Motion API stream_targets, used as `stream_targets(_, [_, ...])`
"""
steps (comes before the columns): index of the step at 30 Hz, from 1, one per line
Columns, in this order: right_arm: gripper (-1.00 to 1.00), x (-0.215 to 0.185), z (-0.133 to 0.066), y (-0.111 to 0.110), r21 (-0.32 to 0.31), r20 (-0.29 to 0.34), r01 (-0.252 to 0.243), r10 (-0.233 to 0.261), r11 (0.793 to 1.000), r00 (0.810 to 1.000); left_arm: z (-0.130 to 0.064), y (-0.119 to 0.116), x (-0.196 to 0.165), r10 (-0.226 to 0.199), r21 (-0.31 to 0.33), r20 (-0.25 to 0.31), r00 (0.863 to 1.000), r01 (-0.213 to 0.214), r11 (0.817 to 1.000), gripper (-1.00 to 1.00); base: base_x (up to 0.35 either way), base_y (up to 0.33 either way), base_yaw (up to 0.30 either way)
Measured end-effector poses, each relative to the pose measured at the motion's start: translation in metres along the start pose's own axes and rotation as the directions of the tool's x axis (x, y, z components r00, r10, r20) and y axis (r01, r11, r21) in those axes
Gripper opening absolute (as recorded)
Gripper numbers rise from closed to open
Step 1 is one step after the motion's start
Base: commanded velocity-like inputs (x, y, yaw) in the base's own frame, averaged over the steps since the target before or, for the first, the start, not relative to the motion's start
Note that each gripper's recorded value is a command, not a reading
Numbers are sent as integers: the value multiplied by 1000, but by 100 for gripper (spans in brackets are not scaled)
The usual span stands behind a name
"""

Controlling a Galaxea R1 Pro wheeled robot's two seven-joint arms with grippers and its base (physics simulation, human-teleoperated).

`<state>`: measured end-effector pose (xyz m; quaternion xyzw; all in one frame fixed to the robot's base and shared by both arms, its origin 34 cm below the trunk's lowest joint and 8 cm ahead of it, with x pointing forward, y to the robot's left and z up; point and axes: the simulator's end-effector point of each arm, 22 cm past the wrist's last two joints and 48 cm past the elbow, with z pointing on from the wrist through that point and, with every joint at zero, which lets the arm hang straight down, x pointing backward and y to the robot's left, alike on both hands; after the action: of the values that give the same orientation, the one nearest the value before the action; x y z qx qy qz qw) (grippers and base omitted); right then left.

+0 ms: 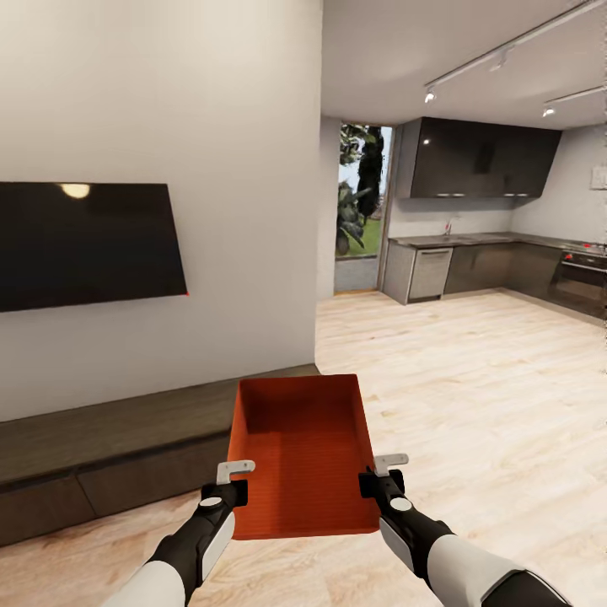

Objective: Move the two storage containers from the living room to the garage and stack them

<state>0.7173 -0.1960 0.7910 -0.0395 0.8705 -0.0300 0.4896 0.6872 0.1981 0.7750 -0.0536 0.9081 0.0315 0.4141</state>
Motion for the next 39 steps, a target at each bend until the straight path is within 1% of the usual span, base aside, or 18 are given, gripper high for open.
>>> stream_targets(31, [-100,-3,-1,0,2,3,0,0,1000,1000,-1,0,-3,0,1,3,1000,0,1000,-100,0,0,-8])
stream_targets(39, [-100,-5,-2,-1,3,8,0,0,1000,1000,-2,0,-5,0,1,8,1000,0,1000,-100,0,0,-221])
